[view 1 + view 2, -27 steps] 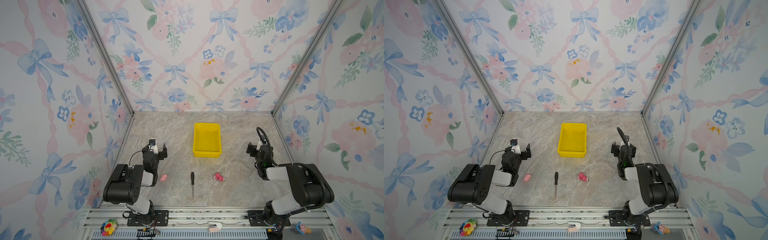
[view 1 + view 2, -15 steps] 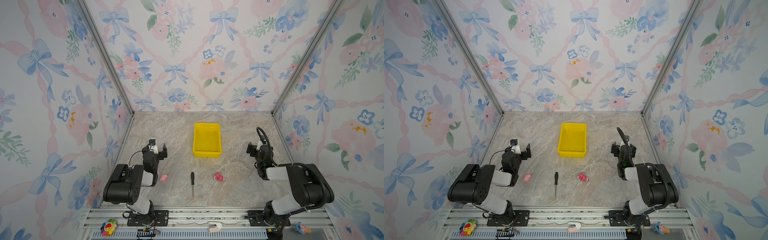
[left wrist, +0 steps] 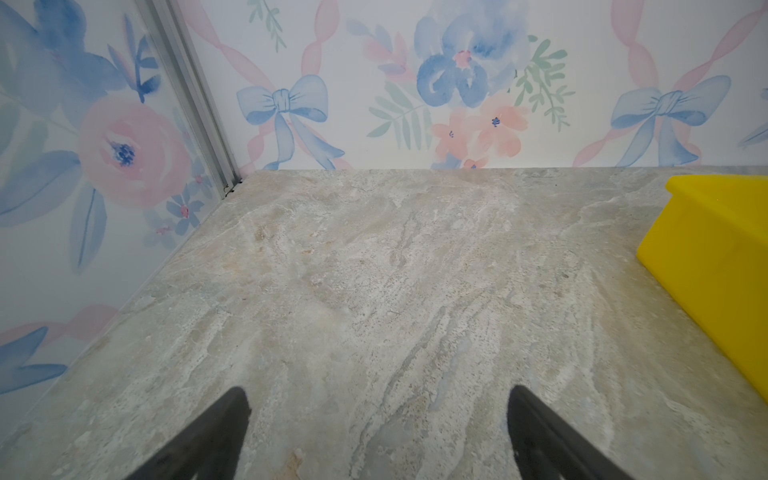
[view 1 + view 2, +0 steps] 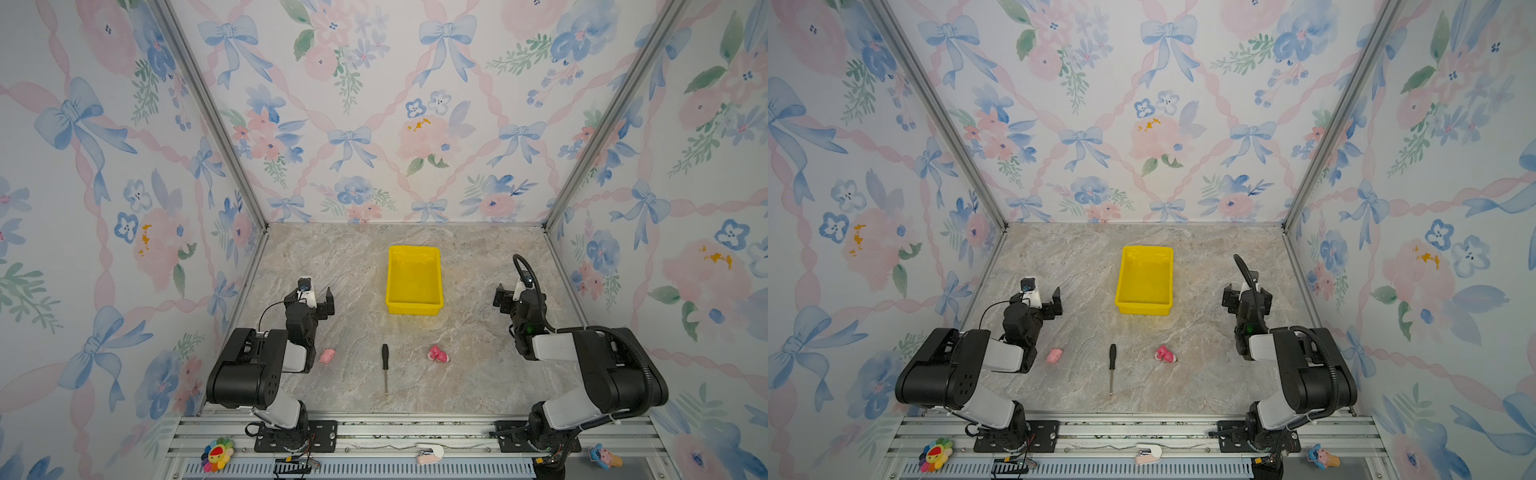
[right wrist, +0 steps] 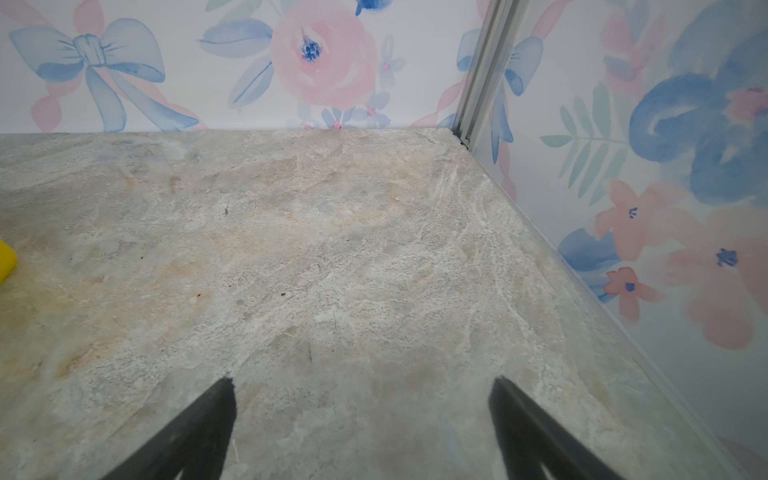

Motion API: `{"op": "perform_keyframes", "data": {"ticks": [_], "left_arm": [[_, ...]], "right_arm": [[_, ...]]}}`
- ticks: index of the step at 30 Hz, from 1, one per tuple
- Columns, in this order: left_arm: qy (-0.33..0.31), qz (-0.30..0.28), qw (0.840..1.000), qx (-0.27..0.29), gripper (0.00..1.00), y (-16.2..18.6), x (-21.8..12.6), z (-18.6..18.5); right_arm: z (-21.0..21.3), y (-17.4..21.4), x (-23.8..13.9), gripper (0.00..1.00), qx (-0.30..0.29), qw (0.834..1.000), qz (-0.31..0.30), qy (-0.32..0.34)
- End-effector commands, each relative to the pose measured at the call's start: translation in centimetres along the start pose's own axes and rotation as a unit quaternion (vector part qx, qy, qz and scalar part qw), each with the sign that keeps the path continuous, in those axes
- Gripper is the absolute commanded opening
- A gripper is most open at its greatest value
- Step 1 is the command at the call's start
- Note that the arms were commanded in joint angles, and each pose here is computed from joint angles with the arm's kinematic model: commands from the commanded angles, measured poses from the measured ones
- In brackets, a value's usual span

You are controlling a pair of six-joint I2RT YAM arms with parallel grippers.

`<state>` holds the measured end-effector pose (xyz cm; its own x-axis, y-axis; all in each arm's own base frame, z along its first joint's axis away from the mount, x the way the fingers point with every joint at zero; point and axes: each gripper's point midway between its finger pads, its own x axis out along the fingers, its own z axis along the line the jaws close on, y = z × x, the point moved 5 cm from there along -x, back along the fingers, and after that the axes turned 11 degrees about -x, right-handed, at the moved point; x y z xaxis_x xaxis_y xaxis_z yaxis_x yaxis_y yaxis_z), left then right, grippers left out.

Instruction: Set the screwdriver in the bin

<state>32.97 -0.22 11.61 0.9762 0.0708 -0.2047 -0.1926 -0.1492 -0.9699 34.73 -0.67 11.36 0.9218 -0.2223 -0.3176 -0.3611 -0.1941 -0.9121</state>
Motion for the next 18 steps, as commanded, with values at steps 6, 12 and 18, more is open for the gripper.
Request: {"op": "perform_keyframes", "data": {"ticks": [6,12,18], "left_arm": [[0.015,-0.004,1.0,0.01,0.98,-0.3,-0.1,-0.2],[0.007,0.006,1.0,0.007,0.98,-1.6,-0.2,-0.3],[0.009,0.064,0.998,-0.024,0.98,-2.9,-0.1,-1.3]], "right_arm": [[-0.1,-0.5,-0.2,0.97,0.0,1.0,-0.012,0.015],[-0.1,-1.3,-0.9,0.97,-0.01,1.0,-0.015,0.021],[0.2,-4.0,-2.0,0.97,-0.036,0.999,-0.004,-0.002]]}}
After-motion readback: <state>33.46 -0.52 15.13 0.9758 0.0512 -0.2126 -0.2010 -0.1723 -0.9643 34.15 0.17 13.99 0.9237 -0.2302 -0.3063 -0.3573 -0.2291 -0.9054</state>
